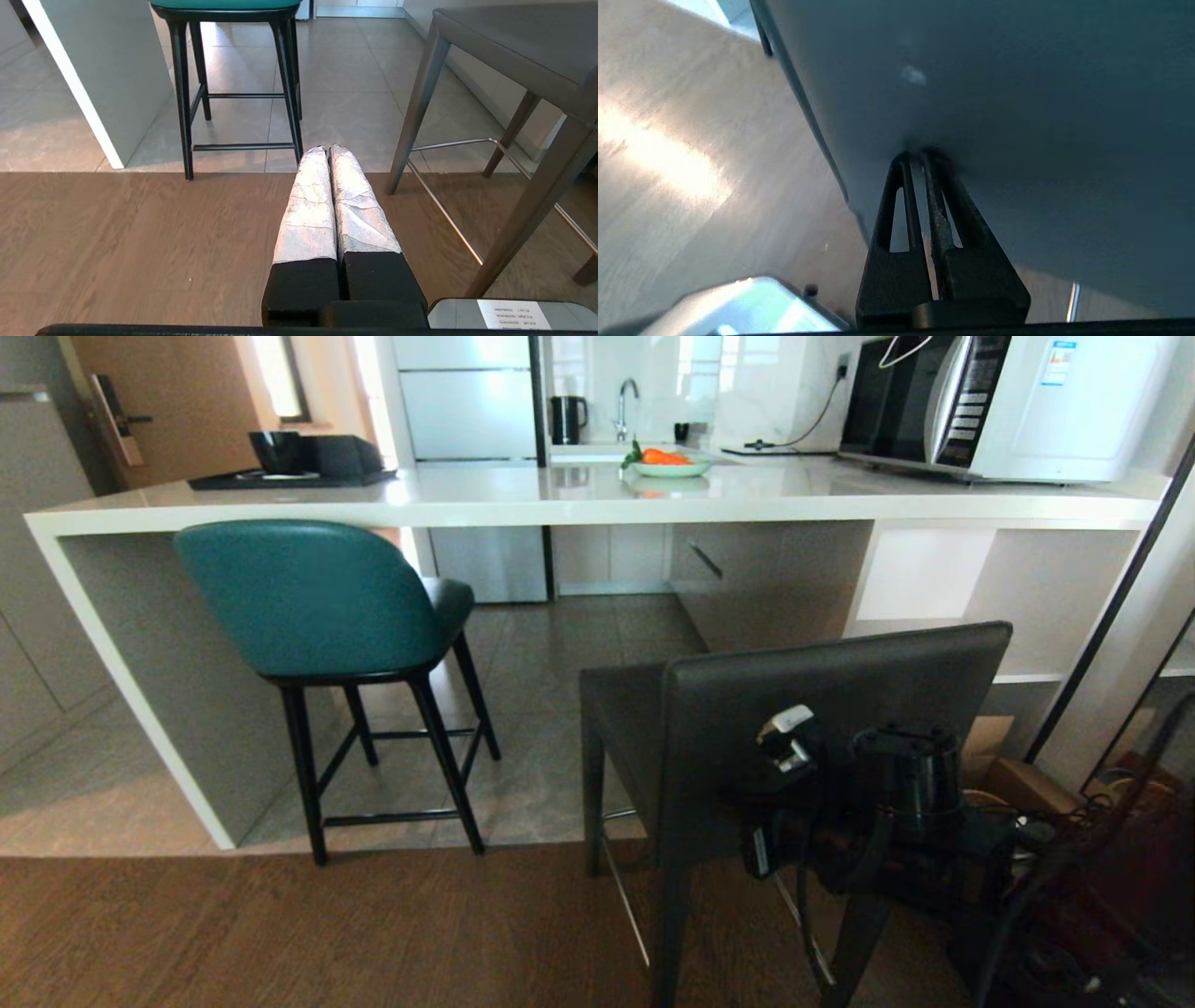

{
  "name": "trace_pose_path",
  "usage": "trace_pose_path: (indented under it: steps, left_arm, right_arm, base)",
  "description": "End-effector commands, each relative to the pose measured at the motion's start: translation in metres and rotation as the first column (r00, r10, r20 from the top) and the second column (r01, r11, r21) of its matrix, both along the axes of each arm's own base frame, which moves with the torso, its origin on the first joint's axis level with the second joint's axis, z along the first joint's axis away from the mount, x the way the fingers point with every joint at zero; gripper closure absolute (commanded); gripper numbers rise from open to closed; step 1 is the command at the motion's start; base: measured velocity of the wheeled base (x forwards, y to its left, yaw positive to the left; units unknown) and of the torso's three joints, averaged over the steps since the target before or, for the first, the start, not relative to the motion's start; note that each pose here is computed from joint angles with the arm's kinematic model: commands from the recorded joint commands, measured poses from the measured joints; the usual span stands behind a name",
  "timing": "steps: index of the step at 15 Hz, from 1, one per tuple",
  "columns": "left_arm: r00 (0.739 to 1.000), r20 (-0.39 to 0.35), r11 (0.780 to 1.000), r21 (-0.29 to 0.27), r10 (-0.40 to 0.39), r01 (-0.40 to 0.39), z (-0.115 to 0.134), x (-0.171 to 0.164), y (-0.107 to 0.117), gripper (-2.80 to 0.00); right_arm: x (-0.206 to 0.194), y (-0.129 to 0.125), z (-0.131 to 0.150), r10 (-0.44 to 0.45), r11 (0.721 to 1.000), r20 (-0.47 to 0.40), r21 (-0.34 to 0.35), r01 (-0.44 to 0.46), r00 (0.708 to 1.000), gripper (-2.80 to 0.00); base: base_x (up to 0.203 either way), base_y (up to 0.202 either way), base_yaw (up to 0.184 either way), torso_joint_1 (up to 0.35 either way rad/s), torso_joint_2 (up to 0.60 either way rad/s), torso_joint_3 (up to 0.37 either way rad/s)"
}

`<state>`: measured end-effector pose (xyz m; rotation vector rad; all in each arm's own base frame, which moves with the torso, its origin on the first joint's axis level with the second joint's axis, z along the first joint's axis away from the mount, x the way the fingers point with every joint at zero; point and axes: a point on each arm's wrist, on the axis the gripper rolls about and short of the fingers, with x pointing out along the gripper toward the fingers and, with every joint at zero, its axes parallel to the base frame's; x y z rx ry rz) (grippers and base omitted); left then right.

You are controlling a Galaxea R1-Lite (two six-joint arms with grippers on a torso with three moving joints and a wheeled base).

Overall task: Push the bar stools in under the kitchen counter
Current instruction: Push the gray chair back under the dining table

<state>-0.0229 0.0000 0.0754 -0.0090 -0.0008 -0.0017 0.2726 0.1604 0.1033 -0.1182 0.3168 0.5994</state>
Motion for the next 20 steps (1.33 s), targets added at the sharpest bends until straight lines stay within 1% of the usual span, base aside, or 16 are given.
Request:
trace_pose_path:
  steps: [1, 2, 5, 7, 11, 13, 14, 16, 18, 20]
  left_arm:
    - [1.000, -0.001, 1.000, 0.000, -0.001, 0.001, 0.000, 0.000, 0.000, 0.00]
    - [1.000, -0.001, 1.000, 0.000, 0.000, 0.000, 0.000, 0.000, 0.000, 0.00]
    - [1.000, -0.001, 1.000, 0.000, -0.001, 0.001, 0.000, 0.000, 0.000, 0.00]
    - [1.000, -0.001, 1.000, 0.000, -0.001, 0.001, 0.000, 0.000, 0.000, 0.00]
    - [1.000, -0.001, 1.000, 0.000, -0.001, 0.001, 0.000, 0.000, 0.000, 0.00]
    - [1.000, -0.001, 1.000, 0.000, -0.001, 0.001, 0.000, 0.000, 0.000, 0.00]
    - [1.000, -0.001, 1.000, 0.000, -0.001, 0.001, 0.000, 0.000, 0.000, 0.00]
    - [1.000, -0.001, 1.000, 0.000, -0.001, 0.001, 0.000, 0.000, 0.000, 0.00]
    - [1.000, -0.001, 1.000, 0.000, 0.000, 0.000, 0.000, 0.000, 0.000, 0.00]
    - [1.000, -0.001, 1.000, 0.000, 0.000, 0.000, 0.000, 0.000, 0.000, 0.00]
  right_arm:
    - [0.022, 0.009, -0.014, -0.025, 1.000, 0.019, 0.003, 0.025, 1.000, 0.00]
    - [0.023, 0.017, -0.014, -0.011, 1.000, 0.032, 0.009, 0.011, 0.999, 0.00]
    - [0.019, 0.037, -0.017, 0.040, 0.999, 0.033, 0.009, -0.040, 0.999, 0.00]
    - [0.023, 0.048, -0.015, 0.057, 0.998, 0.052, 0.020, -0.058, 0.997, 0.00]
    - [0.035, 0.065, -0.010, 0.074, 0.997, 0.076, 0.033, -0.076, 0.994, 0.00]
    - [0.033, 0.067, -0.008, 0.079, 0.996, 0.073, 0.033, -0.082, 0.994, 0.00]
    - [0.033, 0.067, -0.008, 0.077, 0.996, 0.076, 0.036, -0.080, 0.994, 0.00]
    - [0.038, 0.070, -0.011, 0.046, 0.998, 0.083, 0.029, -0.049, 0.996, 0.00]
    - [0.051, 0.080, -0.010, 0.012, 0.999, 0.119, 0.042, -0.017, 0.993, 0.00]
    - [0.063, 0.089, -0.008, 0.003, 0.998, 0.151, 0.057, -0.011, 0.988, 0.00]
  base:
    - [0.000, 0.000, 0.000, 0.000, 0.00, 0.000]
    - [0.000, 0.000, 0.000, 0.000, 0.00, 0.000]
    - [0.000, 0.000, 0.000, 0.000, 0.00, 0.000]
    - [0.000, 0.000, 0.000, 0.000, 0.00, 0.000]
    - [0.000, 0.000, 0.000, 0.000, 0.00, 0.000]
    - [0.000, 0.000, 0.000, 0.000, 0.00, 0.000]
    - [0.000, 0.000, 0.000, 0.000, 0.00, 0.000]
    - [0.000, 0.000, 0.000, 0.000, 0.00, 0.000]
    - [0.000, 0.000, 0.000, 0.000, 0.00, 0.000]
    - [0.000, 0.000, 0.000, 0.000, 0.00, 0.000]
